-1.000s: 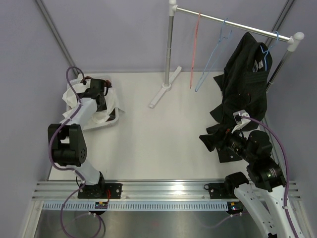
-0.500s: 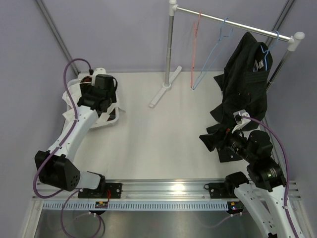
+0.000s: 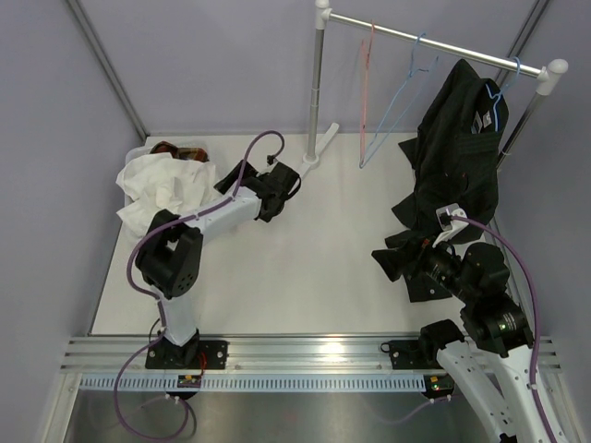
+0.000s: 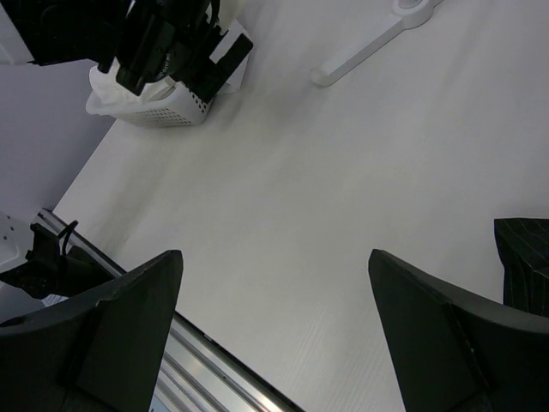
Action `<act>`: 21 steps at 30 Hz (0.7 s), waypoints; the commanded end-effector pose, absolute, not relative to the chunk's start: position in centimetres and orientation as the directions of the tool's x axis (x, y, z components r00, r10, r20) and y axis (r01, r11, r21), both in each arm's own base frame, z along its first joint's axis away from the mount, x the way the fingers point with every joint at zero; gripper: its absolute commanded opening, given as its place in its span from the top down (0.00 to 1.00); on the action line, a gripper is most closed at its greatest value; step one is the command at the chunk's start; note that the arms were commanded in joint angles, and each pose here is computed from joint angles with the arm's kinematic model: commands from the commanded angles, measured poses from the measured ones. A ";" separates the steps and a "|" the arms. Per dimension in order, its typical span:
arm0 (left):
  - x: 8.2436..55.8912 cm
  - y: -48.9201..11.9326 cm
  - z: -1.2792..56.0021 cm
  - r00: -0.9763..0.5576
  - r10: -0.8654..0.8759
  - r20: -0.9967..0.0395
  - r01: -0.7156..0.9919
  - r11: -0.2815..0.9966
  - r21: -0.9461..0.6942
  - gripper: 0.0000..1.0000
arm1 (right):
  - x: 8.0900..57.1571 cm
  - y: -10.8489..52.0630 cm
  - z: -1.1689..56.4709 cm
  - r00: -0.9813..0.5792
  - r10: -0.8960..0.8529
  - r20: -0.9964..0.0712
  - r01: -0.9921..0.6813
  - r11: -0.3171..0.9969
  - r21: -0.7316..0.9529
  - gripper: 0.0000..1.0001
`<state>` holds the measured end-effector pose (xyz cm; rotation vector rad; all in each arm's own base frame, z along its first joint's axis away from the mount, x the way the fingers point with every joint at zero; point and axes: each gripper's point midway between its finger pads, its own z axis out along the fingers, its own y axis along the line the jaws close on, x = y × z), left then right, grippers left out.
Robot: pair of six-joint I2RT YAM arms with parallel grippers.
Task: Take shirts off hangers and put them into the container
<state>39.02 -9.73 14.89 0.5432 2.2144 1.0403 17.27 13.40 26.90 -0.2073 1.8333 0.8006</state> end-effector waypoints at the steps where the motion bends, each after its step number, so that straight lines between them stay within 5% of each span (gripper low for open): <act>1: 40.0 -8.8 16.8 -0.708 0.670 -0.224 0.149 0.452 0.880 0.01 | 17.2 13.7 27.4 -0.397 0.231 -0.888 -0.517 0.743 0.425 0.01; 11: 41.8 -9.7 12.8 -0.657 0.753 -0.032 0.352 0.345 0.870 0.01 | 17.2 13.8 27.3 -0.403 0.229 -0.886 -0.517 0.742 0.427 0.01; 21: 42.9 -8.6 10.7 -0.657 0.754 0.029 0.416 0.329 0.848 0.05 | 17.3 13.9 27.0 -0.416 0.224 -0.881 -0.517 0.739 0.432 0.01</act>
